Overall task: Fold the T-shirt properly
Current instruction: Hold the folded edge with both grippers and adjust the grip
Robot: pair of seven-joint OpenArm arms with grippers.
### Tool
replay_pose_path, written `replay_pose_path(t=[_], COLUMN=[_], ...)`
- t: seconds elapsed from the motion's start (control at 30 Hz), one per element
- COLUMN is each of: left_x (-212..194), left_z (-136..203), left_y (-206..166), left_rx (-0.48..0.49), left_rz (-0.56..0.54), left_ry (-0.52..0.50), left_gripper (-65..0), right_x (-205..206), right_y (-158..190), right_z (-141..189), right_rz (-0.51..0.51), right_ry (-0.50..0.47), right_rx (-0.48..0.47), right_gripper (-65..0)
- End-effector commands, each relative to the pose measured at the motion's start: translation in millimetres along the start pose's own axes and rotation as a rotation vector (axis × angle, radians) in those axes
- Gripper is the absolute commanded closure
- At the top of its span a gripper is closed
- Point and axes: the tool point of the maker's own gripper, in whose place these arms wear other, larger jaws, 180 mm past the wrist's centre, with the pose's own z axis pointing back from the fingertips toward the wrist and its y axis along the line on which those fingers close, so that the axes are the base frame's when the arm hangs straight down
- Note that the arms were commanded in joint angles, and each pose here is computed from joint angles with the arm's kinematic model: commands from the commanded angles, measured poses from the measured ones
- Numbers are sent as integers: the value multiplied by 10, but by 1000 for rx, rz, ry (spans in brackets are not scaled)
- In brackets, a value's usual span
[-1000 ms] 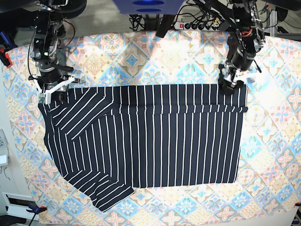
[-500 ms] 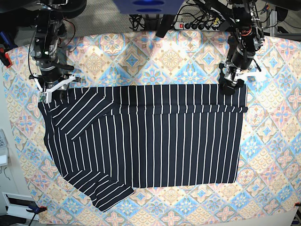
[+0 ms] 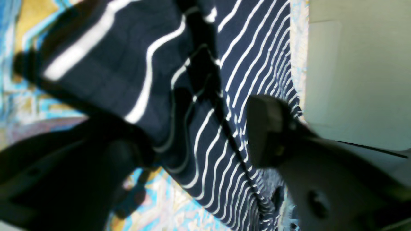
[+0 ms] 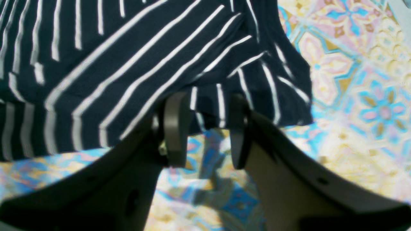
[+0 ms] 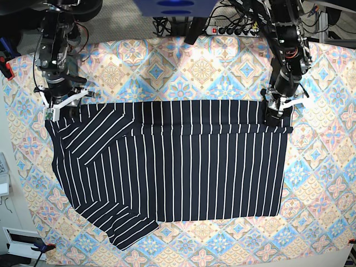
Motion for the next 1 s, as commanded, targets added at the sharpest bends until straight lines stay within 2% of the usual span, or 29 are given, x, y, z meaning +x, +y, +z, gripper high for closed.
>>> replay_pose_path(t=[0.0, 0.1, 0.17, 0.3, 0.43, 0.5, 0.6, 0.7, 0.97], left_x=[-86, -89, -92, -91, -91, -96, -99, -99, -80], left_z=[8, 8, 12, 20, 20, 19, 23, 23, 26], left_y=[54, 62, 70, 83, 83, 81, 88, 91, 93], left_rx=[25, 28, 30, 33, 33, 32, 34, 35, 36], left_rz=[-4, -6, -7, -7, -7, -7, -7, -10, -14], left_ry=[37, 38, 39, 39, 39, 41, 41, 42, 40], left_gripper=[-305, -158, -113, -105, -103, -102, -58, 0, 0], right_x=[151, 156, 70, -100, -213, -194, -233, -327, -446], right_y=[-27, -163, -270, -443, -564, -604, -684, -718, -725], right_z=[24, 41, 25, -103, -229, -274, -306, -355, -463], right_rz=[-18, -156, -249, -362, -417, -450, -559, -663, -818], right_ry=[-53, -69, -59, -16, 34, 30, 21, 44, 63], right_rx=[4, 3, -5, -36, -65, -70, -73, -67, -55], right_gripper=[-207, -210, -210, -211, -213, -234, -276, -290, -293])
